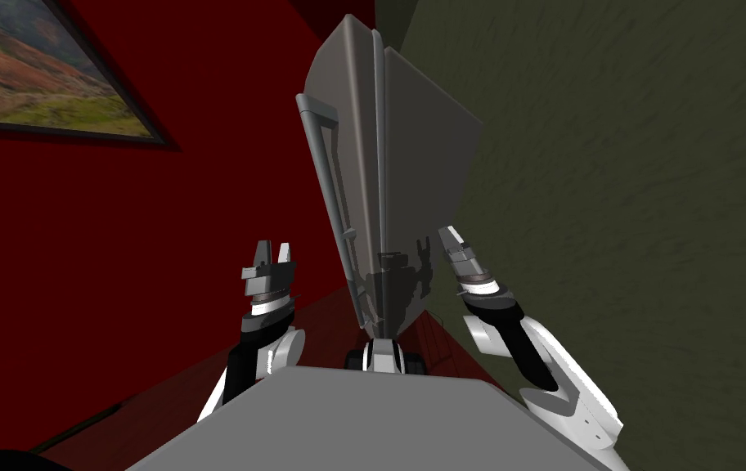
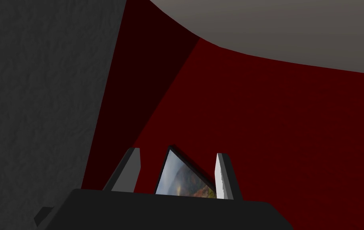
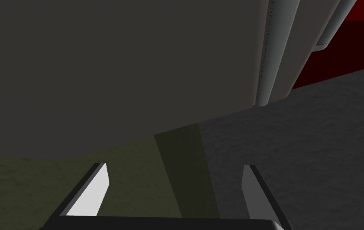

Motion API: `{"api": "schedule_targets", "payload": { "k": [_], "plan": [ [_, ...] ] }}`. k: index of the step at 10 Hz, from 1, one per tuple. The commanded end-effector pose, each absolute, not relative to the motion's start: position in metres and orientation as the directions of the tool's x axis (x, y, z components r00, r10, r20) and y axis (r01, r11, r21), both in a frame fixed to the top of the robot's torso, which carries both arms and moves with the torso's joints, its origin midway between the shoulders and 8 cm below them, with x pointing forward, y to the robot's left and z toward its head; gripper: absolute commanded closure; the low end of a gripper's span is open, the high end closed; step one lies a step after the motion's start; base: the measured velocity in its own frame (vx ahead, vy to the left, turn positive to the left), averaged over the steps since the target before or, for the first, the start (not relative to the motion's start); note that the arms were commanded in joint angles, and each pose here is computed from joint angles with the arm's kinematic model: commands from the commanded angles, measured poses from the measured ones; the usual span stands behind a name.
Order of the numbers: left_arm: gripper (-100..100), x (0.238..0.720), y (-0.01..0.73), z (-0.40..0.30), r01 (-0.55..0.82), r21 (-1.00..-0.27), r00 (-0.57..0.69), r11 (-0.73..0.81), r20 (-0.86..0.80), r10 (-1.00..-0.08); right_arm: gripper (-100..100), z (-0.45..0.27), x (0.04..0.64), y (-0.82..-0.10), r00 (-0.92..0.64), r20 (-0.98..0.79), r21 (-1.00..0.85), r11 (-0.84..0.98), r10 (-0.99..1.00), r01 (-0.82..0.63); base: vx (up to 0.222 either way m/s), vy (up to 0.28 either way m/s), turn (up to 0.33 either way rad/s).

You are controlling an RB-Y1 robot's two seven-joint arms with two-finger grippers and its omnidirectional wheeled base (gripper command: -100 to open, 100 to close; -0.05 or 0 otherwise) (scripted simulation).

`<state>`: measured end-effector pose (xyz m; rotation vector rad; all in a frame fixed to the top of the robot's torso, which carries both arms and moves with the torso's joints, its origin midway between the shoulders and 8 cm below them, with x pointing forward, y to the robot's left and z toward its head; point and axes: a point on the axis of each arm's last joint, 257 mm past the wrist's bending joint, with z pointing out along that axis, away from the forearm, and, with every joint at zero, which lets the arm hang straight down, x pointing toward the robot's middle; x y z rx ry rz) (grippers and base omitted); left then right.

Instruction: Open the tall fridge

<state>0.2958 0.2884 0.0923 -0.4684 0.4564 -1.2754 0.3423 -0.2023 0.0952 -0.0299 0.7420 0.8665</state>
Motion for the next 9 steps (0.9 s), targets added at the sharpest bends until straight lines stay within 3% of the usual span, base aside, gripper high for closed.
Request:
{"api": "schedule_targets", "payload": {
  "k": [1,9],
  "plan": [
    [0,0.2958,0.2885,0.0923,0.792,-0.568,0.229,0.225,-0.064,-0.971,-100,0.0952,0.3423,-0.2023,0.417,-0.603,0.264,0.663,0.68,-0.7,0.0,0.006,-0.017],
    [0,0.2958,0.2884,0.0923,0.792,-0.568,0.229,0.224,-0.064,-0.971,-100,0.092,0.3521,-0.1973,0.54,-0.637,0.172,0.784,0.551,-0.597,-0.009,0.01,0.024]
  ]
}}
